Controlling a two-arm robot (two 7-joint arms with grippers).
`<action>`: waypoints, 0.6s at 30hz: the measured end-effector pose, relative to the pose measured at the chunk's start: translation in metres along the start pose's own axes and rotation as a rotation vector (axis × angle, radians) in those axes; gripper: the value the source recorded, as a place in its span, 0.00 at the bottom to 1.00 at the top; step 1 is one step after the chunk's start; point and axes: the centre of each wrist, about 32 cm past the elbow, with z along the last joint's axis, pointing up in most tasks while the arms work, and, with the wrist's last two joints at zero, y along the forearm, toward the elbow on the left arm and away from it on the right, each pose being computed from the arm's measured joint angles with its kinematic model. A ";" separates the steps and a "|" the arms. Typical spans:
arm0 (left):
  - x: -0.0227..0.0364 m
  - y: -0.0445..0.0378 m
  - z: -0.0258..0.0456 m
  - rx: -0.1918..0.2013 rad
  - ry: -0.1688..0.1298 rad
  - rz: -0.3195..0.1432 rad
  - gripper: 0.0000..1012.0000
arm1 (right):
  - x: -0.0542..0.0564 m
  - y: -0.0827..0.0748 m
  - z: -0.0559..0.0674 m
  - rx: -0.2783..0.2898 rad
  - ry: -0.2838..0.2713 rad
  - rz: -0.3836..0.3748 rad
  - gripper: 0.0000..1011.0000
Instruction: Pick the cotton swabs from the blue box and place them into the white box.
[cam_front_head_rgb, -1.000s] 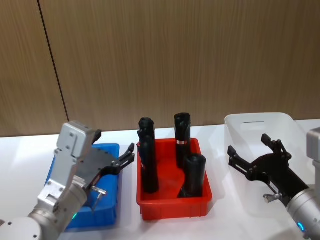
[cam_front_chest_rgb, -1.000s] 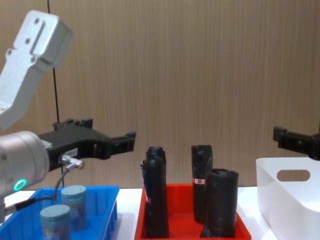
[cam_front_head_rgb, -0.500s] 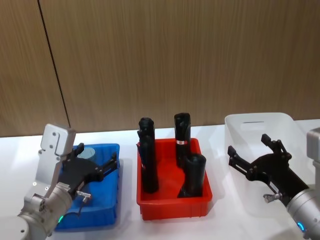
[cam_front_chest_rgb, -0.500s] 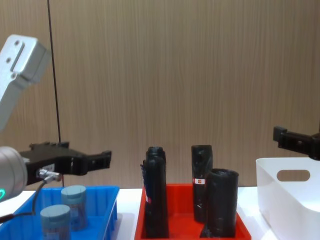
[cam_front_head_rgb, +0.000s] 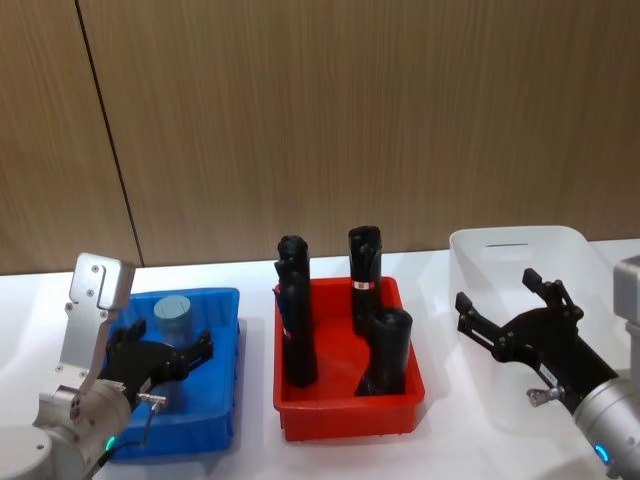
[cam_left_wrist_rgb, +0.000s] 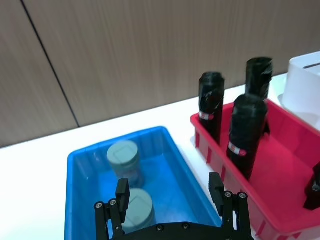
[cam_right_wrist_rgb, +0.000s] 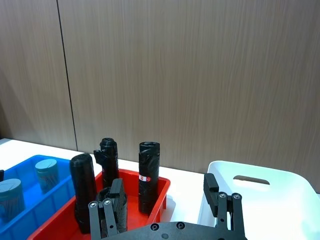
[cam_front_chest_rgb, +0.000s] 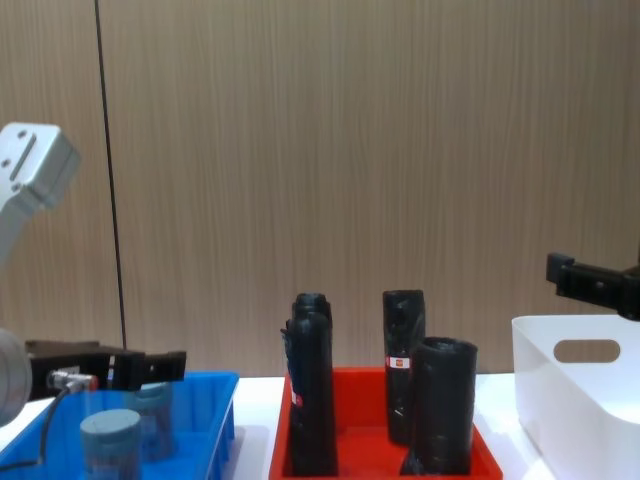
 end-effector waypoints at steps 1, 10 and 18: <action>0.0003 -0.0006 -0.0002 0.015 0.010 0.007 0.99 | 0.000 0.000 0.000 0.000 0.000 0.000 0.99; 0.0014 -0.0033 -0.0019 0.089 0.063 0.056 0.99 | 0.000 0.000 0.000 0.000 0.000 0.000 0.99; 0.0023 -0.0070 -0.0021 0.144 0.090 0.091 0.99 | 0.000 0.000 0.000 0.000 0.000 0.000 0.99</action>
